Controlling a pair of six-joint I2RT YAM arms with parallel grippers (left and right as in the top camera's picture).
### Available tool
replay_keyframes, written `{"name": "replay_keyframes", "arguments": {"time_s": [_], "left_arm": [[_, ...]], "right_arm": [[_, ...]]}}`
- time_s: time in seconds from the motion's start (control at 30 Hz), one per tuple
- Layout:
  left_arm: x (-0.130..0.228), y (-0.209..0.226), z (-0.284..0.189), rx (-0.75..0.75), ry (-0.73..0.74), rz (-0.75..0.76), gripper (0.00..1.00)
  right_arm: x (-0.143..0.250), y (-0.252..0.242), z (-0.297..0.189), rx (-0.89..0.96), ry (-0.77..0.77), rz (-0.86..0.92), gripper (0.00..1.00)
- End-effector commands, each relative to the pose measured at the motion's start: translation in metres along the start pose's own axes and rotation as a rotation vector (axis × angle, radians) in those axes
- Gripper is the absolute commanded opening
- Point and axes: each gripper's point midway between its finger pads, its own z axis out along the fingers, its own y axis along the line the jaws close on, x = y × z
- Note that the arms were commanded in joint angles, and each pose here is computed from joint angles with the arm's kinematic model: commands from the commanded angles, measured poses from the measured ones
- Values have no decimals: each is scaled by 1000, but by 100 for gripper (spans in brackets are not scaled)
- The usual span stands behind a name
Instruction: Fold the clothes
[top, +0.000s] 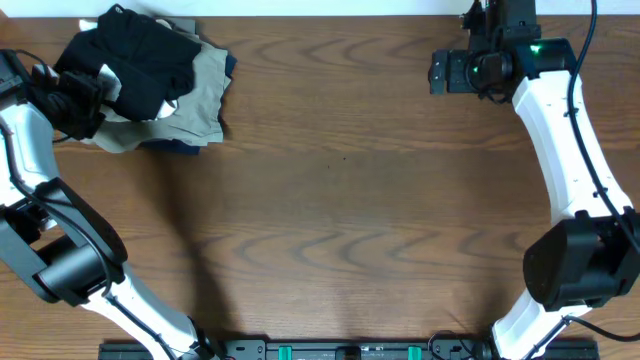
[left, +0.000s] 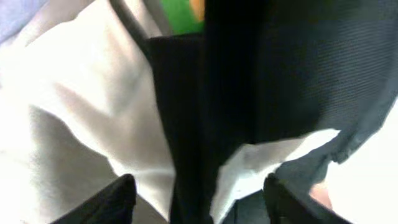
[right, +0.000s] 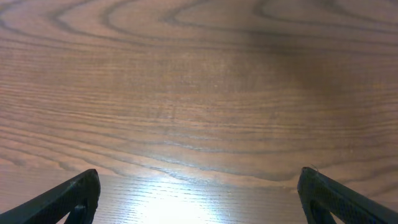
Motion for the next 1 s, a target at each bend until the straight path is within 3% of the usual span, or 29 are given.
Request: {"name": "replay_keyframes", "arguments": {"time_s": [0.0, 0.07, 0.23, 0.37, 0.57, 0.67, 0.83, 0.97], "left_arm": [[-11, -35, -44, 78, -81, 113, 84], [-14, -52, -71, 102, -135, 192, 100], [-10, -97, -133, 151, -282, 453, 98], [-5, -134, -138, 158, -372, 678, 98], [-10, -179, -84, 78, -515, 1025, 98], [-22, -189, -50, 3, -601, 1122, 98], [-47, -168, 8, -160, -668, 1151, 98], [-55, -128, 55, -243, -608, 1137, 98]], "right_arm": [[6, 3, 11, -3, 28, -20, 99], [7, 3, 11, -3, 29, -20, 99], [4, 3, 12, -4, 19, -21, 99], [-3, 5, 12, -8, -9, -23, 99], [-4, 6, 12, -12, -14, -23, 99], [-2, 5, 12, -11, -8, -23, 99], [0, 5, 12, -10, 0, -23, 99], [0, 5, 12, -10, 0, -23, 99]]}}
